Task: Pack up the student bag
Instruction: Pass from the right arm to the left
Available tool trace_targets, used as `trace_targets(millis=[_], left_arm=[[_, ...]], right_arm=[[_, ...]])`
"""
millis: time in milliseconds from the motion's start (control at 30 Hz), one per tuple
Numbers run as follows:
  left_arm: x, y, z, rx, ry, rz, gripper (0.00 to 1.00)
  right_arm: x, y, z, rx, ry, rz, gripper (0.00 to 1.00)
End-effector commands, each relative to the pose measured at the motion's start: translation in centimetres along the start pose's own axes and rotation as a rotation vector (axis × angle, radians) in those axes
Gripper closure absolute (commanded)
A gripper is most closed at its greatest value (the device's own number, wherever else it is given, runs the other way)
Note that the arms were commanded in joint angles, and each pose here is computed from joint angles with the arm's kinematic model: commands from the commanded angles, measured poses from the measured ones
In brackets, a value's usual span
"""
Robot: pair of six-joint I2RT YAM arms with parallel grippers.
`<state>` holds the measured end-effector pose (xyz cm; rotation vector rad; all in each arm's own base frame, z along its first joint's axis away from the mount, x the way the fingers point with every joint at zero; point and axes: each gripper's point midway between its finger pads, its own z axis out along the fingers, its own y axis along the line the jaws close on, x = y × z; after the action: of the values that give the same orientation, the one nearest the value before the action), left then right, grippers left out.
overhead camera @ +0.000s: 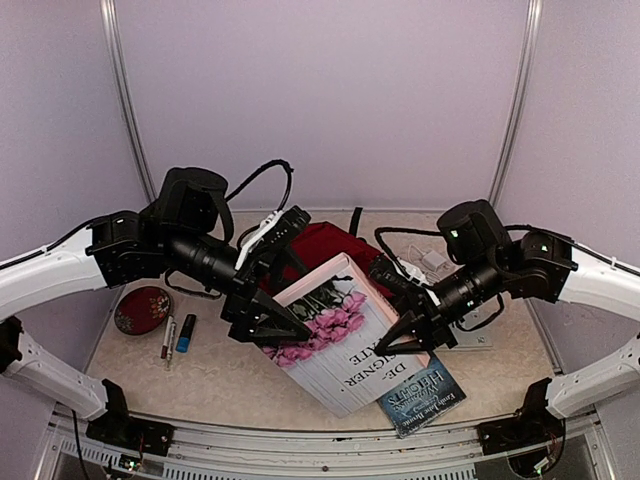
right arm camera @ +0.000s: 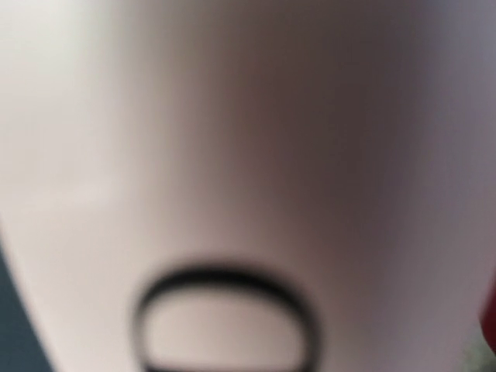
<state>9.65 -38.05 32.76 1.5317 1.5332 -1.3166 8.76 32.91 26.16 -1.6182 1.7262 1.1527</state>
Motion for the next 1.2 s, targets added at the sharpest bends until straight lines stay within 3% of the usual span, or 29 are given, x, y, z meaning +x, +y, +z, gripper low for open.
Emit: trace_targets(millis=[0,133,200,333,533,633,700,767,867,1033,1167], left_arm=[[0.0,3.6,0.2,-0.198,0.037,-0.002,0.01],[0.4,5.1,0.6,-0.252,0.06,-0.018,0.02],[0.8,4.9,1.2,-0.217,0.077,-0.023,0.09],[-0.1,3.0,1.6,-0.103,0.039,0.002,0.5],[-1.1,1.1,0.7,-0.045,-0.043,0.057,0.55],[-1.6,1.0,0.4,-0.051,-0.071,0.057,0.67],[-2.1,1.4,0.0,-0.075,-0.099,0.051,0.72],[-2.8,1.7,-0.7,-0.091,-0.149,0.042,0.75],[-4.0,2.3,-2.2,-0.114,-0.251,0.043,0.77],[-6.0,2.2,-5.3,-0.139,-0.435,0.08,0.77],[-6.4,0.4,-5.5,-0.054,-0.49,0.127,0.76]], right_arm=[[-2.7,0.3,-1.2,0.013,-0.083,-0.051,0.82],[-2.9,0.3,-1.4,0.02,-0.092,-0.056,0.82],[-3.2,0.4,-1.5,0.023,-0.103,-0.066,0.82],[-3.0,0.3,-1.4,0.024,-0.102,-0.067,0.82],[-3.0,-0.3,-1.4,0.055,-0.112,-0.066,0.82],[-3.2,-1.0,-1.6,0.106,-0.131,-0.056,0.76],[-3.4,-1.8,-2.0,0.166,-0.161,-0.043,0.62],[-3.7,-2.8,-2.9,0.245,-0.212,-0.025,0.3],[-3.8,-3.9,-4.5,0.322,-0.319,0.018,0.02],[-3.9,-3.4,-7.5,0.287,-0.604,0.083,0.0],[-3.6,-3.1,-8.8,0.239,-0.785,0.138,0.0]])
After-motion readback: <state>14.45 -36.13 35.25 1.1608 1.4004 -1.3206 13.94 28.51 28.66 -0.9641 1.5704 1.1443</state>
